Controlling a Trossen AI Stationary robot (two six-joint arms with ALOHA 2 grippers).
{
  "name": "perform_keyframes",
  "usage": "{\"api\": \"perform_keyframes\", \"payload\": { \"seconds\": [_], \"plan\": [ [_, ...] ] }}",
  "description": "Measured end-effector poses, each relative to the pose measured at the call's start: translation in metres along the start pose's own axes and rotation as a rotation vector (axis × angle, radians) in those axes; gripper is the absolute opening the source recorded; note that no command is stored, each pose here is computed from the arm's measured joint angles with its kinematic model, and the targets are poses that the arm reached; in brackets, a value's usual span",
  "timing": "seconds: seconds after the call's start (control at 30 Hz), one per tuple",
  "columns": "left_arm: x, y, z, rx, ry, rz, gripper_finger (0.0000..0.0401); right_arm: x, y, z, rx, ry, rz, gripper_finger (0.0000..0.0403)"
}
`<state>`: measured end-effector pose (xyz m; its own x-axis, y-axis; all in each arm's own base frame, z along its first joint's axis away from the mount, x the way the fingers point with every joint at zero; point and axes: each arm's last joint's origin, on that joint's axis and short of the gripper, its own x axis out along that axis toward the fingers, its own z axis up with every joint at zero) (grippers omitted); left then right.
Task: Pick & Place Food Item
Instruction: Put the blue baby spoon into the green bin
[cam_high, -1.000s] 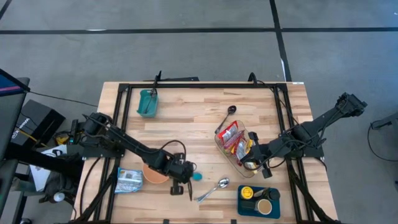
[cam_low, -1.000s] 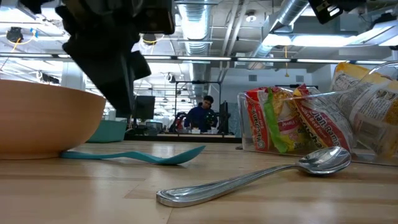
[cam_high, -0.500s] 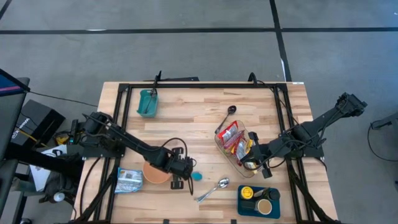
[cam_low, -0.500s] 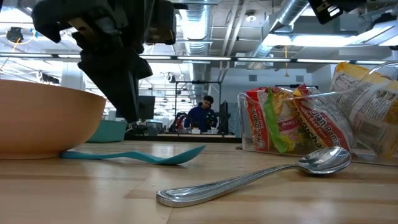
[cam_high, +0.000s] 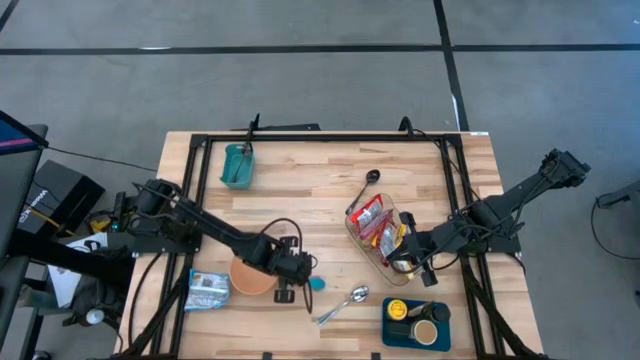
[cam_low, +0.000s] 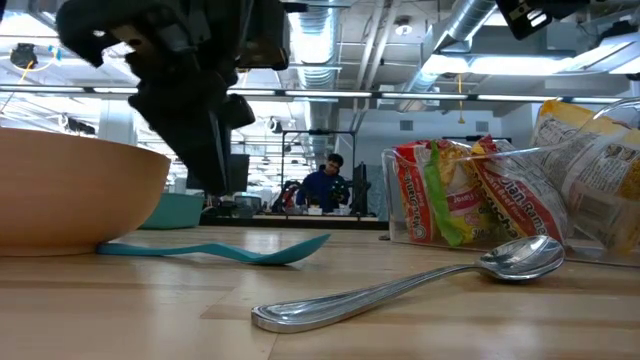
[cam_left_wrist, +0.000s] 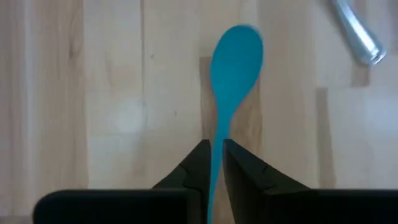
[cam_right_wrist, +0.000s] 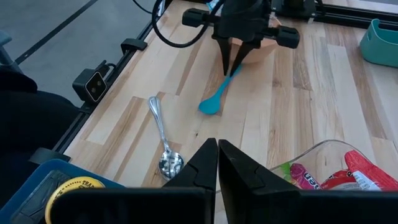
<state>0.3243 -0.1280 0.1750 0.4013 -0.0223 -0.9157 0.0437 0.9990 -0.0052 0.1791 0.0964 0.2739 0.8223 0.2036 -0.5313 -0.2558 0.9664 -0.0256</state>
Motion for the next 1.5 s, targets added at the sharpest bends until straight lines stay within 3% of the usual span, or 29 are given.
{"api": "perform_keyframes", "payload": {
  "seconds": [0.23, 0.63, 0.83, 1.13, 1.5],
  "plan": [
    [-0.007, -0.001, 0.016, -0.021, -0.092, -0.037, 0.0055, 0.000, 0.000, 0.000, 0.000, 0.000, 0.000, 0.0008],
    [-0.036, -0.009, 0.050, 0.016, -0.215, -0.075, 0.0005, 0.000, 0.000, 0.000, -0.001, 0.000, 0.000, 0.0008],
    [-0.014, -0.011, 0.047, 0.027, -0.138, -0.072, 0.0001, 0.000, 0.000, 0.000, -0.004, 0.001, 0.000, 0.0008],
    [0.025, -0.008, 0.020, 0.051, 0.163, -0.008, 0.0001, 0.000, 0.000, 0.000, -0.004, 0.001, 0.000, 0.0008],
    [0.026, -0.007, 0.019, 0.045, 0.171, -0.004, 0.0004, 0.000, 0.000, 0.000, -0.001, 0.003, -0.001, 0.0008]
  ]
}}
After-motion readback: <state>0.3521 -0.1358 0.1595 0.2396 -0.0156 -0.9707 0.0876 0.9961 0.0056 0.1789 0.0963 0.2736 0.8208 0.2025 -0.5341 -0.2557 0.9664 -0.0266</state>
